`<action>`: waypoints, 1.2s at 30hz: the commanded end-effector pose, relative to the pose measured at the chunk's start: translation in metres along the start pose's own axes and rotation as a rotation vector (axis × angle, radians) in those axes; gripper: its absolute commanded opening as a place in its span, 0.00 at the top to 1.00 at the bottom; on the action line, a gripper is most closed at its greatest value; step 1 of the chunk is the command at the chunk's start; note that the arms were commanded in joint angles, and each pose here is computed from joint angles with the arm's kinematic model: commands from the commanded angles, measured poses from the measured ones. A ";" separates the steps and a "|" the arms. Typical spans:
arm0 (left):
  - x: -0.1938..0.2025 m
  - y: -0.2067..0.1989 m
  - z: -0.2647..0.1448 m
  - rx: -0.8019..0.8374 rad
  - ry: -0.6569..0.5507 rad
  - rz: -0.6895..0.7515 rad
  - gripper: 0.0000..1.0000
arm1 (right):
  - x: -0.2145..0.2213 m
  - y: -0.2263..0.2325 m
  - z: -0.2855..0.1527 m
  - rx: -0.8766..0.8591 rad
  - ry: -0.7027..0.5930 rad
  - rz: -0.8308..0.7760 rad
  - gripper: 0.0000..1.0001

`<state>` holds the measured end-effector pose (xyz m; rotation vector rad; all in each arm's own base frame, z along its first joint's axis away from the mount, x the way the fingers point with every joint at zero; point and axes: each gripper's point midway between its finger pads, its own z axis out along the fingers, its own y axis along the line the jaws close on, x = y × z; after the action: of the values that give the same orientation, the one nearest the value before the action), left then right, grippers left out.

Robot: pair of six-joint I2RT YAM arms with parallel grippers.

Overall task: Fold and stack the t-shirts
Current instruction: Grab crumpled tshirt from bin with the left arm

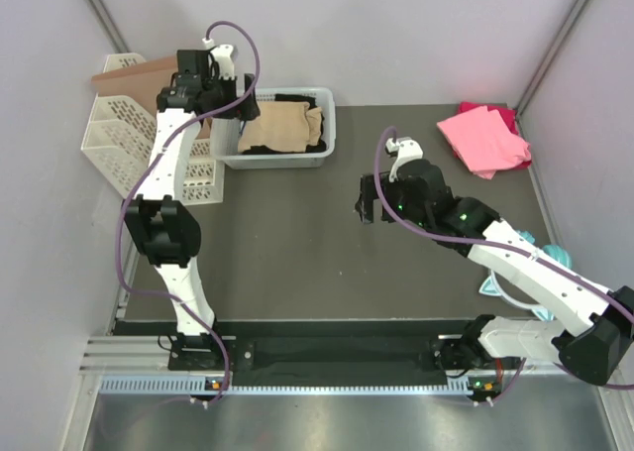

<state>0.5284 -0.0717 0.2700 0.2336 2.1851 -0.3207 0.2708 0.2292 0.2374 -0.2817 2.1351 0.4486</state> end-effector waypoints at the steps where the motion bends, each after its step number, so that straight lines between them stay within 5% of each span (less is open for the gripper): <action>1: -0.018 0.010 0.006 -0.073 -0.076 0.072 0.01 | -0.027 0.014 -0.005 -0.031 -0.093 -0.005 0.00; 16: 0.020 0.048 0.126 -0.100 -0.043 0.092 0.01 | -0.011 0.022 -0.003 -0.077 -0.155 -0.003 0.00; 27: 0.050 0.056 0.176 -0.069 -0.038 0.085 0.01 | 0.022 0.041 0.018 -0.141 -0.069 0.009 0.00; 36: 0.084 0.067 0.199 -0.085 0.025 0.088 0.01 | 0.005 0.055 0.016 -0.189 -0.093 0.028 0.00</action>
<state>0.6370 -0.0683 0.0724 0.2642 2.2495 -0.1984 0.2570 0.2655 0.1942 -0.3449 2.1156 0.5517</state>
